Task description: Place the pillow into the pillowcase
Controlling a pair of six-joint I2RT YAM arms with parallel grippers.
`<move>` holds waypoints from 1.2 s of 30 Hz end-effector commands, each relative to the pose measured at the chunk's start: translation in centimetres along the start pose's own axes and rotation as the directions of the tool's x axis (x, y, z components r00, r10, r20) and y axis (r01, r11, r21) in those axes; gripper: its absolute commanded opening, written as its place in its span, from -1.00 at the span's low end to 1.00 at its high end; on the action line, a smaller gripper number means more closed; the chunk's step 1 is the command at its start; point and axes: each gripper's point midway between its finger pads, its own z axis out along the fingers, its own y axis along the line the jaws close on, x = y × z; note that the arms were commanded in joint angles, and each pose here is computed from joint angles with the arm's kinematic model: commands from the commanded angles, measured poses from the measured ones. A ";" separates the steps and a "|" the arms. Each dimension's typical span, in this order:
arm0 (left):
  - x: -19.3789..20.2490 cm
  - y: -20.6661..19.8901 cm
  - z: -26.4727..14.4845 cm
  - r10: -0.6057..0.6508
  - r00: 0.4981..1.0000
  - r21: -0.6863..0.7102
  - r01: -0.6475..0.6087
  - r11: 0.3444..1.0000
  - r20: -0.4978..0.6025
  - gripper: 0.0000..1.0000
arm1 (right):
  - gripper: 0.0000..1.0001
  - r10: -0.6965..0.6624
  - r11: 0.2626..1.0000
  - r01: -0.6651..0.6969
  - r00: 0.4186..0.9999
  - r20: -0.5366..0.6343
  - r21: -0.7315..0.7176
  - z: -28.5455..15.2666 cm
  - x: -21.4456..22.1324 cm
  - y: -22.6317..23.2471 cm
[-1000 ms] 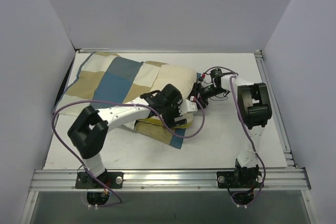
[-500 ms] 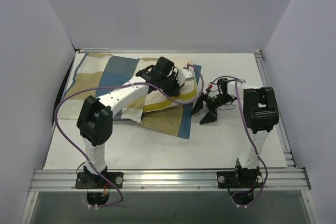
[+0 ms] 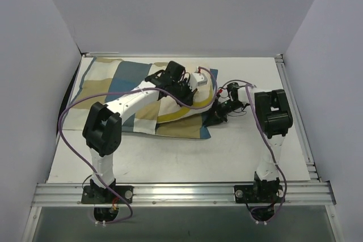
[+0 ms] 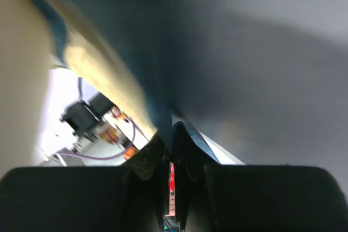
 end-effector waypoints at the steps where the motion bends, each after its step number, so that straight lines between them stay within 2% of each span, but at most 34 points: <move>1: 3.5 -1.7 -0.3 0.093 0.992 0.030 -0.091 0.995 -0.081 -1.00 | -1.00 0.069 0.998 -0.067 0.994 0.084 -0.021 -3.1 -1.4 -0.5; 4: 10.4 -1.4 1.1 0.156 0.952 0.007 -0.160 0.987 -0.263 -1.00 | -1.00 0.088 0.995 -0.078 0.984 0.153 -0.069 -6.1 -1.9 -0.8; 8: 20.0 3.0 1.0 0.107 0.833 -0.115 -0.200 0.973 -0.542 -1.00 | -1.00 0.068 0.995 -0.056 0.988 0.142 -0.082 -7.6 0.0 -0.6; 10: 23.1 4.6 -0.1 0.090 0.784 -0.139 -0.220 0.966 -0.614 -1.00 | -1.00 0.078 0.995 -0.066 0.983 0.164 -0.075 -8.6 0.5 -1.3; 13: 25.5 7.5 -3.3 0.034 0.738 -0.198 -0.225 0.954 -0.674 -1.00 | -1.00 0.095 0.995 -0.088 0.980 0.174 -0.048 -9.8 1.5 -2.9; 14: 25.2 8.1 -4.4 0.023 0.747 -0.217 -0.222 0.950 -0.664 -1.00 | -1.00 0.118 0.993 -0.113 0.980 0.163 -0.038 -10.1 2.1 -3.5; 16: 26.6 9.5 -6.8 0.045 0.694 -0.214 -0.283 0.935 -0.719 -1.00 | -1.00 0.119 0.993 -0.117 0.977 0.176 -0.025 -11.1 2.7 -4.9; 20: 26.3 10.3 -8.8 0.106 0.668 -0.168 -0.333 0.928 -0.737 -1.00 | -1.00 0.139 0.990 -0.137 0.978 0.157 -0.028 -12.2 3.8 -5.5; 21: 26.3 10.1 -9.0 0.139 0.647 -0.130 -0.349 0.928 -0.749 -1.00 | -1.00 0.137 0.991 -0.134 0.978 0.154 -0.029 -12.2 3.9 -5.4; 24: 23.7 8.9 -7.9 0.194 0.696 -0.067 -0.329 0.942 -0.692 -1.00 | -1.00 0.115 0.993 -0.110 0.983 0.140 -0.039 -11.7 4.1 -4.6; 26: 21.9 5.2 -6.3 0.261 0.729 0.044 -0.303 0.952 -0.633 -1.00 | -1.00 0.095 0.994 -0.089 0.990 0.102 -0.065 -10.6 4.5 -3.3; 28: 20.7 2.2 -5.2 0.325 0.734 0.115 -0.322 0.940 -0.596 -1.00 | -1.00 0.072 0.994 -0.065 0.994 0.083 -0.085 -9.8 4.8 -2.2; 30: 20.1 -1.8 -4.0 0.417 0.717 0.208 -0.365 0.907 -0.558 -0.95 | -1.00 0.035 0.995 -0.029 0.997 0.062 -0.094 -8.9 5.0 -1.2; 32: 19.9 -4.2 -3.3 0.451 0.718 0.260 -0.369 0.892 -0.530 -0.78 | -1.00 0.021 0.994 -0.016 0.999 0.047 -0.107 -8.5 5.1 -0.6; 33: 20.2 -4.9 -3.5 0.439 0.721 0.274 -0.343 0.899 -0.537 -0.46 | -1.00 0.011 0.994 -0.006 0.999 0.044 -0.108 -8.5 5.1 -0.4; 35: 19.1 -6.2 -3.5 0.420 0.759 0.297 -0.306 0.905 -0.498 -0.21 | -1.00 0.021 0.996 -0.018 0.999 0.031 -0.092 -8.5 5.2 -0.7; 36: 18.6 -6.5 -3.9 0.385 0.783 0.296 -0.266 0.917 -0.488 -0.06 | -0.92 0.006 0.996 -0.003 0.999 0.037 -0.085 -8.8 5.0 -0.9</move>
